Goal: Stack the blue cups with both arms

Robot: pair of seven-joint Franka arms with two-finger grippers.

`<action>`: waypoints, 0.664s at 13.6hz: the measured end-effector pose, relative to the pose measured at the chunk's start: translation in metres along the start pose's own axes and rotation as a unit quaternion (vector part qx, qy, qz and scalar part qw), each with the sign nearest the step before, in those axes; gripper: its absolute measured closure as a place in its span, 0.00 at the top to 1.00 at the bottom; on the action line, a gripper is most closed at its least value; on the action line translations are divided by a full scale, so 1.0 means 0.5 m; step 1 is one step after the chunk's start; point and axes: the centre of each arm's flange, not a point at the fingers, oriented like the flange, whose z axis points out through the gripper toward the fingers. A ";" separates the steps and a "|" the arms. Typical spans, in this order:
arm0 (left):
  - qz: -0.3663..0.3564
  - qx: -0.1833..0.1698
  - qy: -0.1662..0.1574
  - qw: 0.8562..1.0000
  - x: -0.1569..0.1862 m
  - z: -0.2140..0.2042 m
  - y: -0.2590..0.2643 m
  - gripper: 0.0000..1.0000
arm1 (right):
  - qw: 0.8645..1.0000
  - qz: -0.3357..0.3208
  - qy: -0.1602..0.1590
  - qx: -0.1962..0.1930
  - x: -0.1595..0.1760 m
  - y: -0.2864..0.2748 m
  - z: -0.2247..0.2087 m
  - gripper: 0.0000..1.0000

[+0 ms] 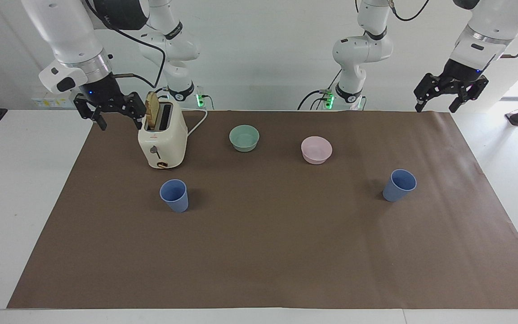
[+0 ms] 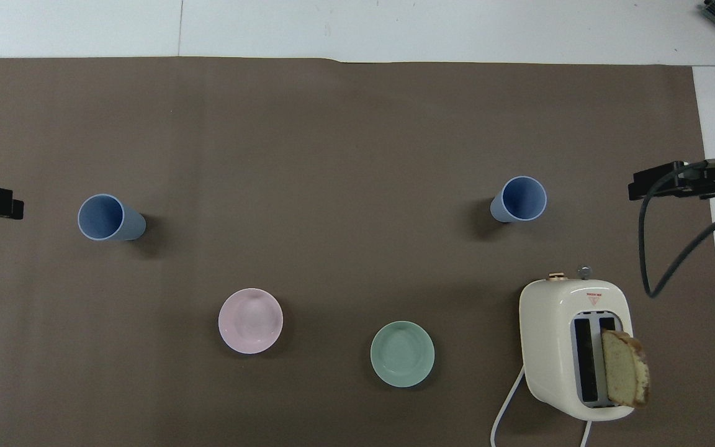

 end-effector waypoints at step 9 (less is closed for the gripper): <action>-0.047 -0.004 -0.003 0.999 0.093 0.268 -0.121 1.00 | 1.000 0.000 0.000 0.000 0.000 0.000 0.000 1.00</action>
